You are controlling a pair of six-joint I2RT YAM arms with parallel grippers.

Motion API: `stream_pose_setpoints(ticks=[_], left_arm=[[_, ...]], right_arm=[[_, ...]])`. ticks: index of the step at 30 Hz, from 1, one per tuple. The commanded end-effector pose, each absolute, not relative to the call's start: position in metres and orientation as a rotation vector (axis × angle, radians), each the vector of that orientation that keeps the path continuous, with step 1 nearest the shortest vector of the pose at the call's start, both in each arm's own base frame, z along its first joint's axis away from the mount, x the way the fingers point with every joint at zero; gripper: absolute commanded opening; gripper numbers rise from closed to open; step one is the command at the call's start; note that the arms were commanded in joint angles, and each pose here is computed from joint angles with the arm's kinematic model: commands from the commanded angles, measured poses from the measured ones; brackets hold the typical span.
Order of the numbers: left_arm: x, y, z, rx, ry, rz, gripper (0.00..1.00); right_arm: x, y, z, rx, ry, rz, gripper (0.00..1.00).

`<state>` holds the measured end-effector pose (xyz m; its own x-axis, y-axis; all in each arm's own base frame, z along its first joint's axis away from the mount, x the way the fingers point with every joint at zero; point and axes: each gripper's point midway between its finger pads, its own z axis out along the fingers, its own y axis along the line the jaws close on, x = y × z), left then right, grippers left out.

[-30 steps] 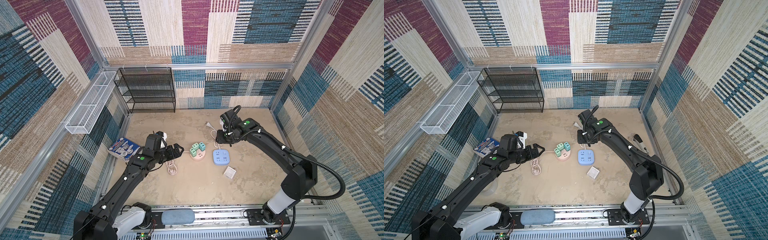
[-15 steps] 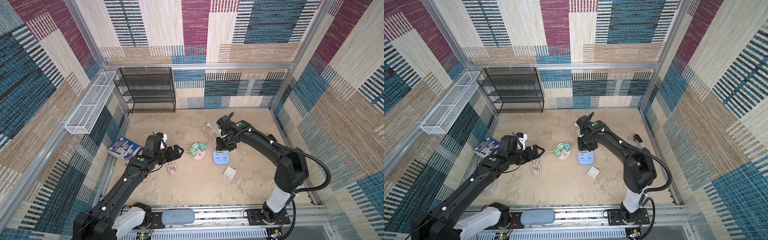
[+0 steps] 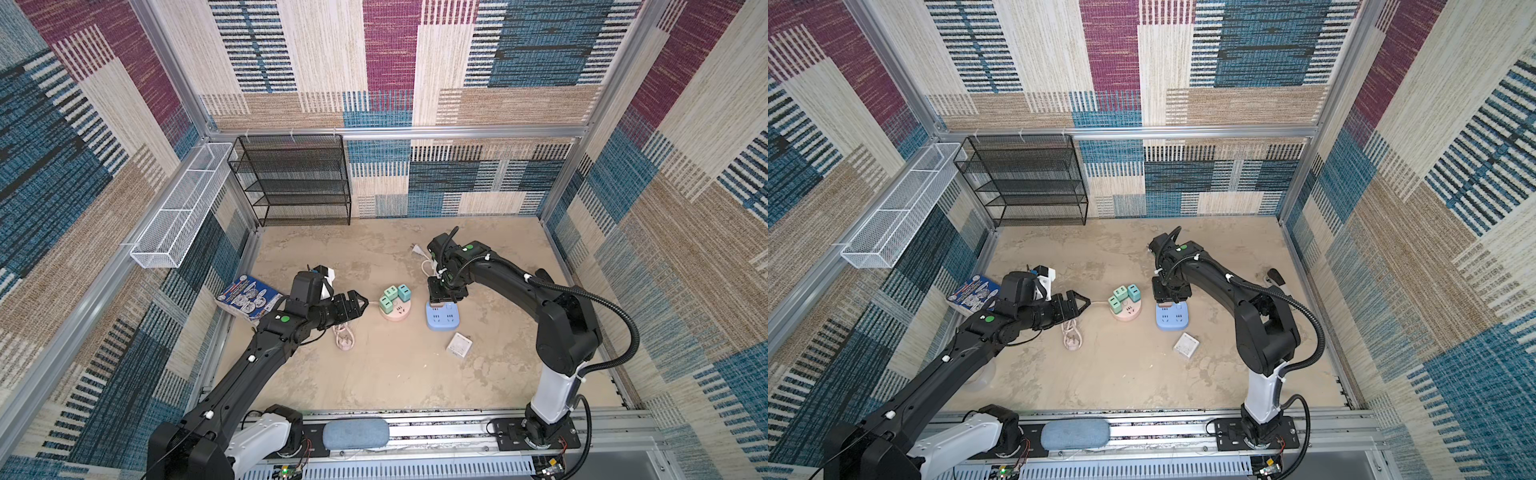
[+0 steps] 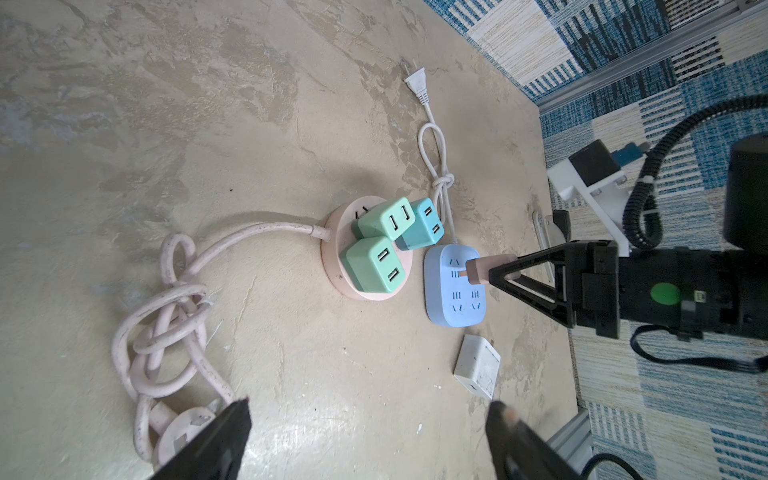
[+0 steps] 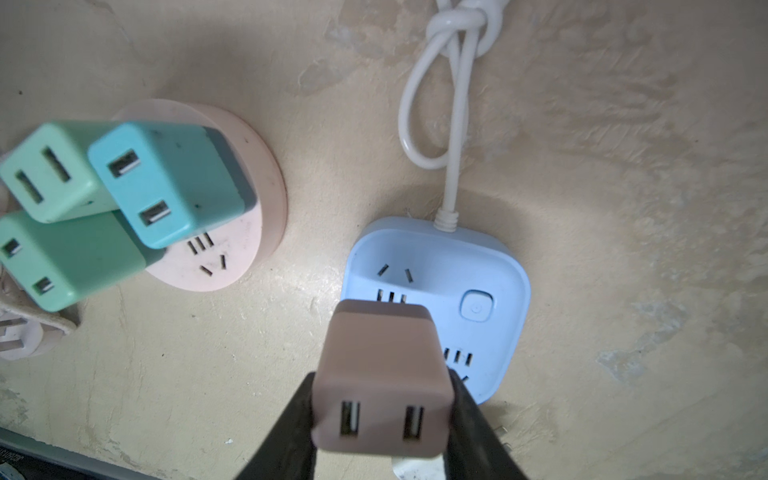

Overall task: Insert the plug
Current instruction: 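Carry the pink charger with the right gripper over the light blue strip, then lower the pink charger prongs into a socket of the light blue strip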

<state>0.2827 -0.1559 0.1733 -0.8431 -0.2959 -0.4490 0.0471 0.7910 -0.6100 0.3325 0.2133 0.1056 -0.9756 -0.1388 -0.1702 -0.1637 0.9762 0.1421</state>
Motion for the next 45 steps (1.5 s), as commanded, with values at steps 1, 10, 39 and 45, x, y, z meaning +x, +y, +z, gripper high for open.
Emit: stream_pose_setpoints(ticks=[1, 10, 39, 45], left_arm=[[0.284, -0.157, 0.174, -0.159, 2.431, -0.847, 0.93], [0.285, -0.157, 0.173, -0.167, 2.435, -0.848, 0.93], [0.286, -0.160, 0.169, -0.176, 2.447, -0.871, 0.93], [0.285, -0.159, 0.168, -0.177, 2.449, -0.868, 0.92]], right_arm=[[0.334, 0.212, 0.104, -0.252, 2.959, 0.214, 0.00], [0.333, 0.205, 0.098, -0.269, 2.968, 0.144, 0.00], [0.335, 0.233, 0.102, -0.294, 2.889, 0.298, 0.00], [0.340, 0.235, 0.111, -0.282, 2.849, 0.293, 0.00]])
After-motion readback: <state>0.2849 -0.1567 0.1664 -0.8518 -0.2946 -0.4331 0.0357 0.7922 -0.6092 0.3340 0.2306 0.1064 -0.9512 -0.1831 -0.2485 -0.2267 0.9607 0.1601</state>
